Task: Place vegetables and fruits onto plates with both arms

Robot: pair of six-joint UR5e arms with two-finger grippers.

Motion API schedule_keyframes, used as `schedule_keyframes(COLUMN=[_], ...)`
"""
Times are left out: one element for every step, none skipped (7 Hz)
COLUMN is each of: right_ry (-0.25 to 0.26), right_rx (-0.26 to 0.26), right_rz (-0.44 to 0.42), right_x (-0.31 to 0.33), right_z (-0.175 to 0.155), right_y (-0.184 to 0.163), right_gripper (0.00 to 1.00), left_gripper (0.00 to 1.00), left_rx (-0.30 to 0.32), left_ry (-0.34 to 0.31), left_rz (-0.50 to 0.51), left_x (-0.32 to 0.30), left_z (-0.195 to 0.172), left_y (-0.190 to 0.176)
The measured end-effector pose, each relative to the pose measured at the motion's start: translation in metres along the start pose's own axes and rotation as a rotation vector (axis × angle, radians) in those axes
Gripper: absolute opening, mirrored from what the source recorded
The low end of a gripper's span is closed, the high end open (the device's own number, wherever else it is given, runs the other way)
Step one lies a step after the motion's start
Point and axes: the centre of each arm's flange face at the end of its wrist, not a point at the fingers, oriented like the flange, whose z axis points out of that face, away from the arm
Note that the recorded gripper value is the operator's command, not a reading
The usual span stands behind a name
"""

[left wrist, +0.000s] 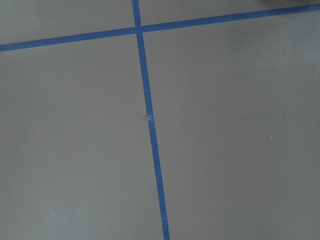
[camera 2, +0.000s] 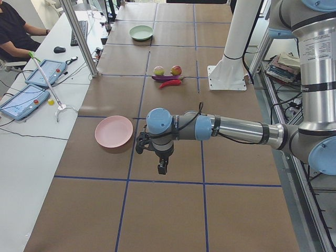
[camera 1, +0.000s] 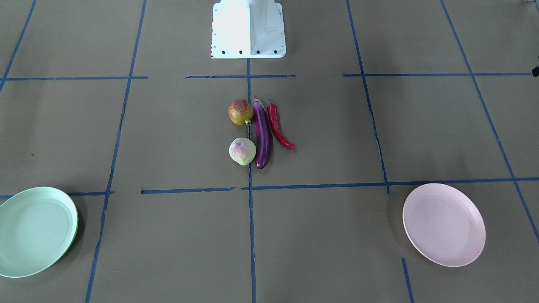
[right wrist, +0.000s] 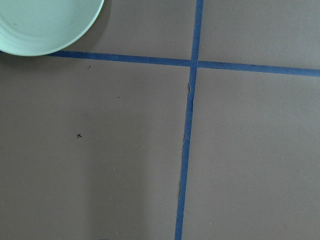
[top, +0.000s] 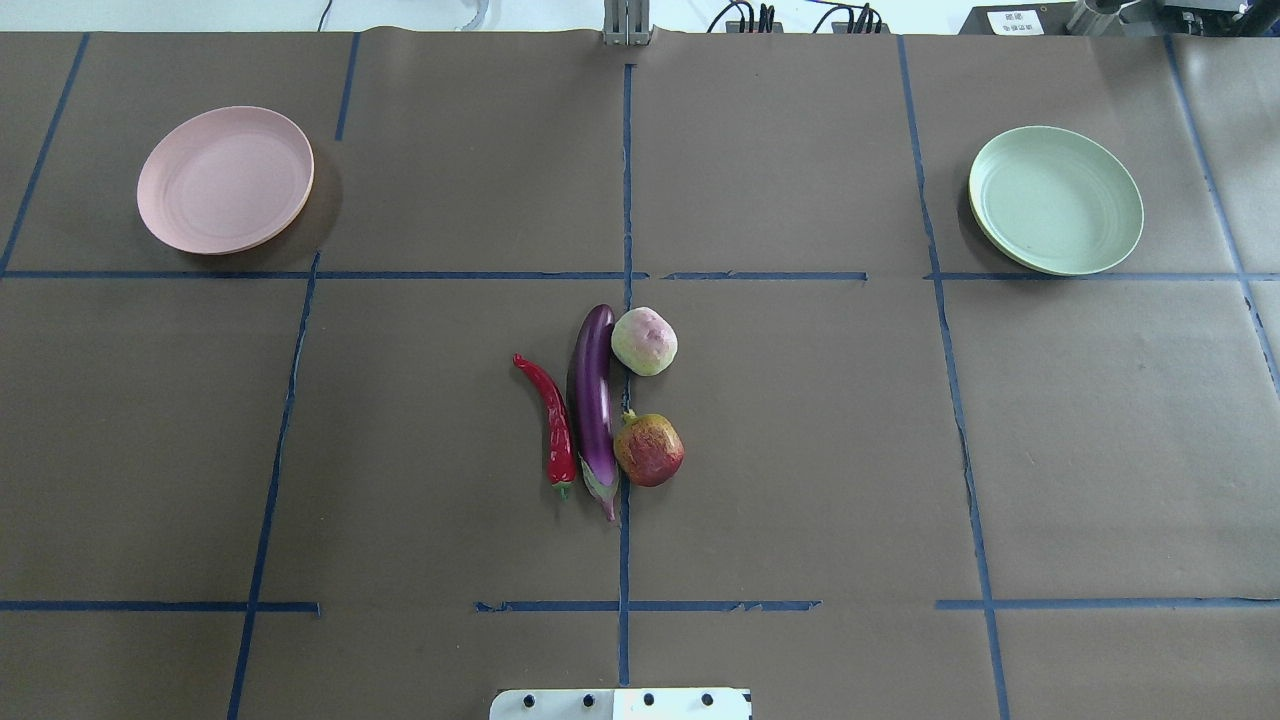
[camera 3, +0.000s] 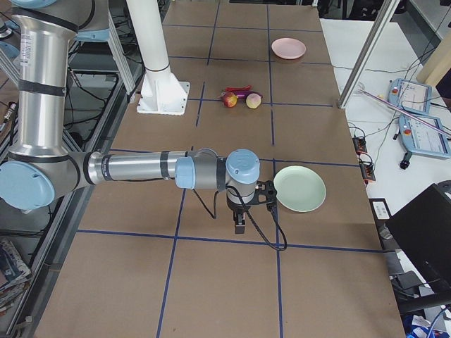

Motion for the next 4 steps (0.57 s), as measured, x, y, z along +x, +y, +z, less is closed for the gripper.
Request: schedule_keyframes(right_ry=[-0.004,-0.012,-0.016,-0.017], right_rx=[-0.001,-0.001,-0.001,-0.002], right_rz=[-0.001,-0.001,-0.003,-0.004], right_x=[-0.0009,-0.0019,-0.0029,-0.0035], right_z=[0.0005,0.0005,0.0008,0.0009], right_y=[-0.0001,-0.0002,-0.0004,-0.0005], right_gripper=[1.00,1.00,1.00,1.00], left_gripper=[1.00,1.00,1.00,1.00], left_rx=[0.004,0.011,0.015,0.017], left_ry=[-0.002,-0.007,-0.009,-0.009], left_rz=[0.016,0.041,0.052,0.058], left_x=[0.0012,0.0022,0.0028,0.0039], left_z=[-0.0005,-0.0010,-0.0010,-0.0015], left_y=[0.0003,0.0012,0.0014,0.0016])
